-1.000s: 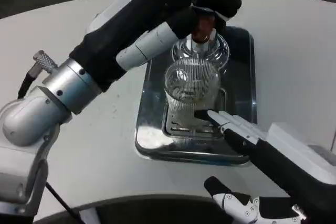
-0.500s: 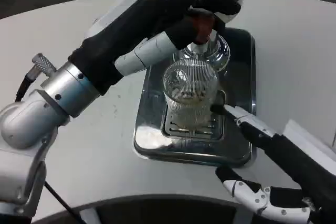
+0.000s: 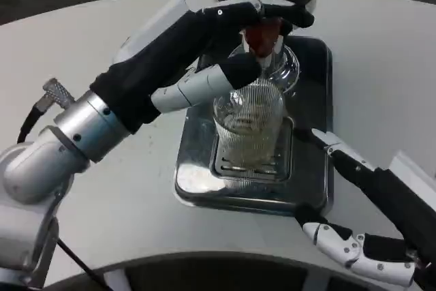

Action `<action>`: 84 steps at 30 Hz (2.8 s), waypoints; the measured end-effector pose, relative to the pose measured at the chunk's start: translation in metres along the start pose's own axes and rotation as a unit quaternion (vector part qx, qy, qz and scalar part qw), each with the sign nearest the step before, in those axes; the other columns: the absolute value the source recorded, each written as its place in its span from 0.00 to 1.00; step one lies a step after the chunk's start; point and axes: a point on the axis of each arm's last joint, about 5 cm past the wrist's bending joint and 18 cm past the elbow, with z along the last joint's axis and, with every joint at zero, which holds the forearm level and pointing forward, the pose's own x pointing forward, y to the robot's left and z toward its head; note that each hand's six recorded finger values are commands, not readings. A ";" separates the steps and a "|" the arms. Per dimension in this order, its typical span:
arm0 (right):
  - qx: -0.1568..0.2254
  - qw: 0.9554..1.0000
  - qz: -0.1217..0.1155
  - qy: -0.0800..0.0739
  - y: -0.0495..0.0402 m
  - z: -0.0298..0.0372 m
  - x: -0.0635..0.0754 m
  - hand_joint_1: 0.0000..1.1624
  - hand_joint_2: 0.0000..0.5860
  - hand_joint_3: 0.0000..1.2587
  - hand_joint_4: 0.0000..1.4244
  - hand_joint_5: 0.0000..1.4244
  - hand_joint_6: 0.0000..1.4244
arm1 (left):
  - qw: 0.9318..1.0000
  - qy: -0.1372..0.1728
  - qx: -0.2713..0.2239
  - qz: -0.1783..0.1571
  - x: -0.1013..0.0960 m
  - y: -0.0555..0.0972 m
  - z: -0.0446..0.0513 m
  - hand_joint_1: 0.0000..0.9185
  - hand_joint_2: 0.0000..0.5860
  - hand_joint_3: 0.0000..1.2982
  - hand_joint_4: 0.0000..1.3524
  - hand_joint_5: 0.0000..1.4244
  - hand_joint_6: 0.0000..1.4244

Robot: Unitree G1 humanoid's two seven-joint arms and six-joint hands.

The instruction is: Grasp the cup under the faucet to collect the drink, then remove the cup.

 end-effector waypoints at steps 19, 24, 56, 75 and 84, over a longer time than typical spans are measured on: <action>0.015 1.000 -0.010 0.004 0.0016 -0.0013 0.001 0.56 0.77 0.07 0.01 0.00 0.00 | 1.000 -0.005 0.005 -0.004 -0.002 -0.001 -0.0030 0.00 0.07 0.26 0.14 0.16 0.10; 0.015 1.000 -0.013 0.004 0.0014 -0.0016 0.001 0.56 0.77 0.07 0.01 0.00 0.00 | 1.000 -0.006 0.010 -0.005 -0.002 -0.001 -0.0034 0.00 0.07 0.27 0.14 0.17 0.10; 0.052 0.991 -0.124 0.003 0.0235 -0.0263 0.024 0.79 0.31 0.05 0.03 0.02 0.09 | 0.999 -0.007 0.032 -0.010 -0.003 0.000 -0.0033 0.00 0.07 0.29 0.16 0.18 0.11; 0.223 0.955 -0.197 -0.012 0.0691 -0.0540 0.053 0.80 0.26 0.03 0.00 0.00 0.10 | 0.999 -0.006 0.033 -0.009 -0.001 -0.002 -0.0035 0.00 0.07 0.29 0.16 0.19 0.11; 0.253 0.941 -0.224 -0.022 0.0781 -0.0534 0.072 0.81 0.25 0.03 0.00 0.00 0.11 | 0.999 -0.005 0.033 -0.006 -0.001 -0.003 -0.0041 0.00 0.07 0.29 0.16 0.19 0.12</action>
